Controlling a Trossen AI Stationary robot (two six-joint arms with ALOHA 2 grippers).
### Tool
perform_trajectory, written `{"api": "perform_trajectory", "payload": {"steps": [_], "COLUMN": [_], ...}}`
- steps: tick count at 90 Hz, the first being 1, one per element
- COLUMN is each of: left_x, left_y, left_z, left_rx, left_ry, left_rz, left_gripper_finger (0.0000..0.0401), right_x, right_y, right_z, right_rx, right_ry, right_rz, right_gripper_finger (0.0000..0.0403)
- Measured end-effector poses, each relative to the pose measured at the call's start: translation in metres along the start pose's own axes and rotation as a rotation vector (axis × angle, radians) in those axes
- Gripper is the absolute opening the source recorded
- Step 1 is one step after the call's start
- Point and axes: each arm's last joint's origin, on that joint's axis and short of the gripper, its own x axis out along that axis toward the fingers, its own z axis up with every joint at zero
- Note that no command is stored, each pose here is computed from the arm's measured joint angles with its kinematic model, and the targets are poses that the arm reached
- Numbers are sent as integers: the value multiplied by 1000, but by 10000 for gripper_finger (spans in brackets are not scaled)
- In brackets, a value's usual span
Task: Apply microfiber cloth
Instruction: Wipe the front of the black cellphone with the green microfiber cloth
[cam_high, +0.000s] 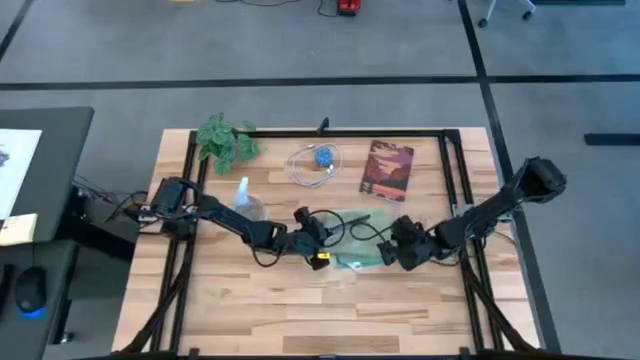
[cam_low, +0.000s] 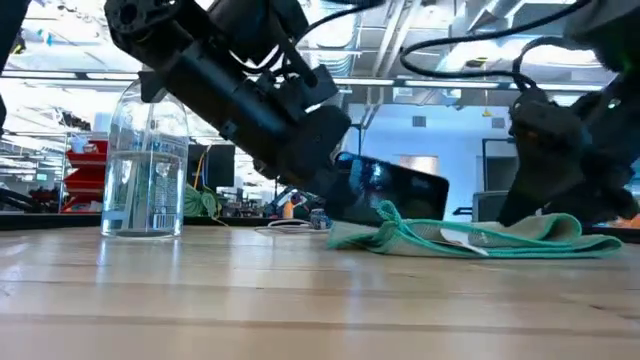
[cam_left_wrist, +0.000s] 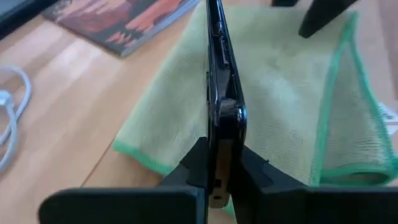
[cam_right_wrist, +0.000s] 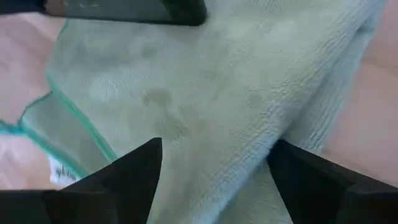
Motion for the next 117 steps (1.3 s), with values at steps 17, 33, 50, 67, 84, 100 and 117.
{"api": "perform_trajectory", "payload": {"steps": [17, 33, 50, 67, 84, 100, 117], "left_x": [0, -1, -5, -6, -6, -6, -8], "left_y": [1, 0, -10, -15, -14, -13, -13], "left_z": [-3, -7, -3, 2, -2, -8, -15], "left_rx": [-52, -154, -204, -284, -299, -318, -314], "left_ry": [28, 40, 9, -3, 42, 62, 79], "left_rz": [10, -19, -122, -235, -235, -257, -270], "left_gripper_finger": [11, 11, 11, 11, 11, 11, 11], "right_x": [3, -21, -42, -25, 10, 37, 51], "right_y": [8, 27, 63, 96, 109, 117, 126], "right_z": [-15, -28, -29, -16, -12, -19, -24], "right_rx": [-17, -104, -265, -513, -681, -743, -769], "right_ry": [3, -124, -314, -396, -439, -481, -552], "right_rz": [68, 155, 210, 107, -40, -66, -36], "right_gripper_finger": [141, 14, 4, 2, 1, 0, 0]}}
